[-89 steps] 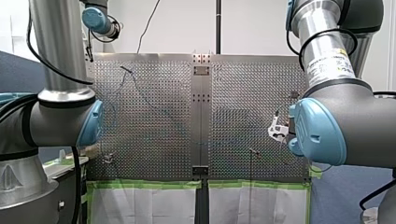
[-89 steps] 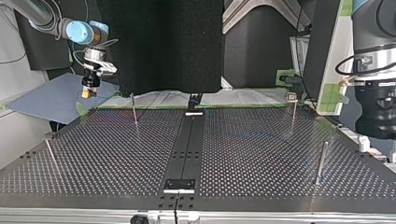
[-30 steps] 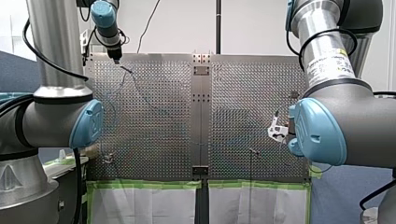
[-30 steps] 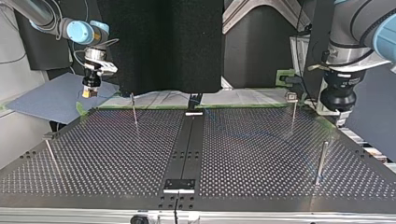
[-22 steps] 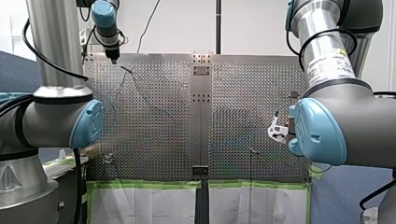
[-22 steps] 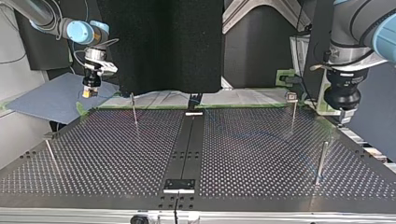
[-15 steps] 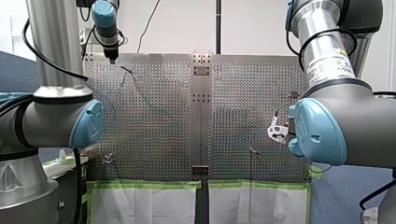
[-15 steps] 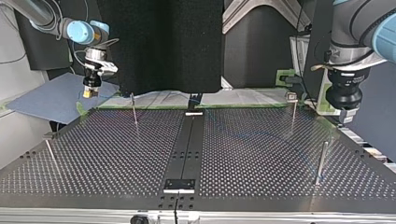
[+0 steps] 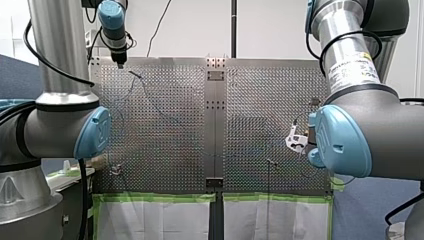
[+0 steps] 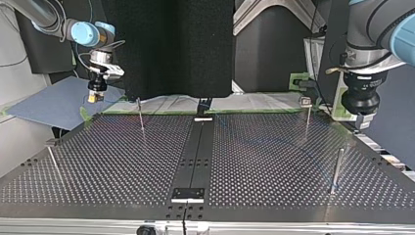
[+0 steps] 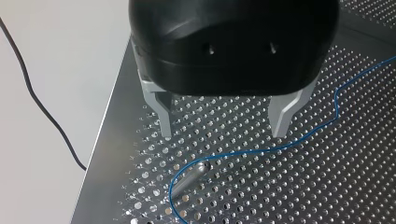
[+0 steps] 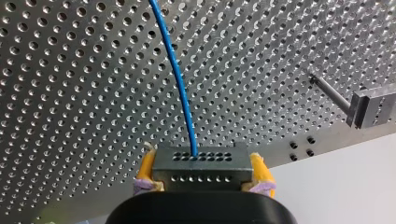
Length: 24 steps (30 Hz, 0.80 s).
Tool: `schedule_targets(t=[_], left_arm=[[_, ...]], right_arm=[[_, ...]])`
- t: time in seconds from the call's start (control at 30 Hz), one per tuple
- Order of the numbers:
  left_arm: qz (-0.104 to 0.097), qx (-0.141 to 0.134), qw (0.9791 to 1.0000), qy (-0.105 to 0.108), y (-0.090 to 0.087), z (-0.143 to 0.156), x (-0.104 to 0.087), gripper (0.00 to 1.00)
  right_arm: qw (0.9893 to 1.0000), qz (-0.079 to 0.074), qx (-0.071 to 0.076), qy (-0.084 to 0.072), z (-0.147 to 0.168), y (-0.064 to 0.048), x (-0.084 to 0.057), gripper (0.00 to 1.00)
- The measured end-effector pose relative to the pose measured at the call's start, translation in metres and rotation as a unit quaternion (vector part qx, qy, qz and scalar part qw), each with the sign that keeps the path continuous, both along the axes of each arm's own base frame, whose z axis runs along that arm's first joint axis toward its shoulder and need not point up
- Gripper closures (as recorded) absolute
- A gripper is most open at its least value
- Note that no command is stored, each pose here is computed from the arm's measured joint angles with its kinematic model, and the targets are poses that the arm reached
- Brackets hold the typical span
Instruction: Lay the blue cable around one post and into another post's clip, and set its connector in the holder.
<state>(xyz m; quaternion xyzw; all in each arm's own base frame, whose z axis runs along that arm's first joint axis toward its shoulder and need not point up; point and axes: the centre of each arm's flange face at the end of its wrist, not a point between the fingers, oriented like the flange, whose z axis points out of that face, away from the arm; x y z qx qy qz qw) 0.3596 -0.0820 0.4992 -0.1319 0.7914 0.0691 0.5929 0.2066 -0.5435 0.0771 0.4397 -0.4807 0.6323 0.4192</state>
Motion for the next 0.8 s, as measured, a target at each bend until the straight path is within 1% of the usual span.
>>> schedule_targets(t=[0.8], left_arm=[[-0.003,0.002,1.0000,-0.008,-0.0018,0.0025,-0.0006,0.01]], right_arm=[[1.0000,0.000,0.003,0.001,-0.0021,0.0005,0.0000,1.00]])
